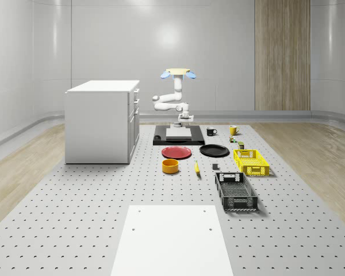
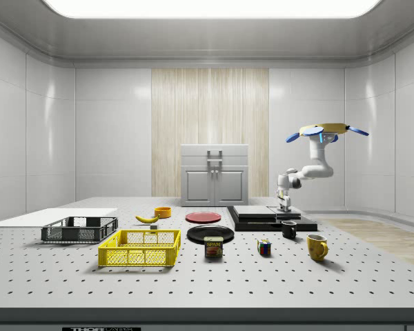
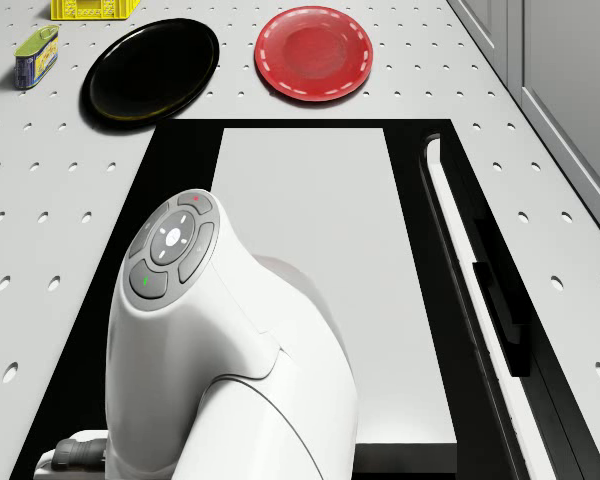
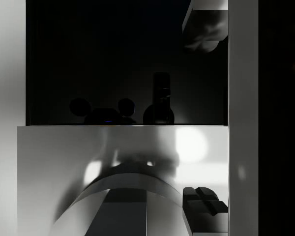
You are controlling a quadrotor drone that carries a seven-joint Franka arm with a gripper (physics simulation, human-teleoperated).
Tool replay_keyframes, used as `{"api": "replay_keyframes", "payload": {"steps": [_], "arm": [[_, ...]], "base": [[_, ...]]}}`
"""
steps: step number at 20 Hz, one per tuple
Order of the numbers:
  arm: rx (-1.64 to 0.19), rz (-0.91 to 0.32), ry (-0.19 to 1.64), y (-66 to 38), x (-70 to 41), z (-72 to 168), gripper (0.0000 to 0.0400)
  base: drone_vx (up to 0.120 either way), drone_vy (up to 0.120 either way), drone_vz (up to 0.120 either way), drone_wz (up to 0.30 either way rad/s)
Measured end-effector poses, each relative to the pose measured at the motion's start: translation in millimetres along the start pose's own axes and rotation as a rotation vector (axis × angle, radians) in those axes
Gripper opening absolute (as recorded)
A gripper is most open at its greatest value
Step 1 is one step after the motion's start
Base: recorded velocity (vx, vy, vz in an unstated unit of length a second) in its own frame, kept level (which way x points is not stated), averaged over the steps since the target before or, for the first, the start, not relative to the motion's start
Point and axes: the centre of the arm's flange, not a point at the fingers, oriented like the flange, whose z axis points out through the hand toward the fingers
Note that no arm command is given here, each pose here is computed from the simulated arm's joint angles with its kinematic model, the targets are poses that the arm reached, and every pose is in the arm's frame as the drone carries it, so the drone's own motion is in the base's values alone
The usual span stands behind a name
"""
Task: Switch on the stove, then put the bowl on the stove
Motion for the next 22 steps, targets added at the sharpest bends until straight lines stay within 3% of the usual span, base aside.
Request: {"api": "replay_keyframes", "payload": {"steps": [5,11,16,22], "arm": [[0.0,0.0,0.0,9.7,9.7,0.0,0.04],[0.0,0.0,0.0,29.0,29.1,0.0,0.04],[0.0,0.0,0.0,44.3,44.4,0.0,0.04],[0.0,0.0,0.0,52.2,52.4,-0.1,0.04]], "base": [[0.0,0.0,0.0,0.0],[0.007,0.0,0.0,0.0],[0.12,0.0,0.0,0.0],[0.12,0.0,0.0,0.0]]}}
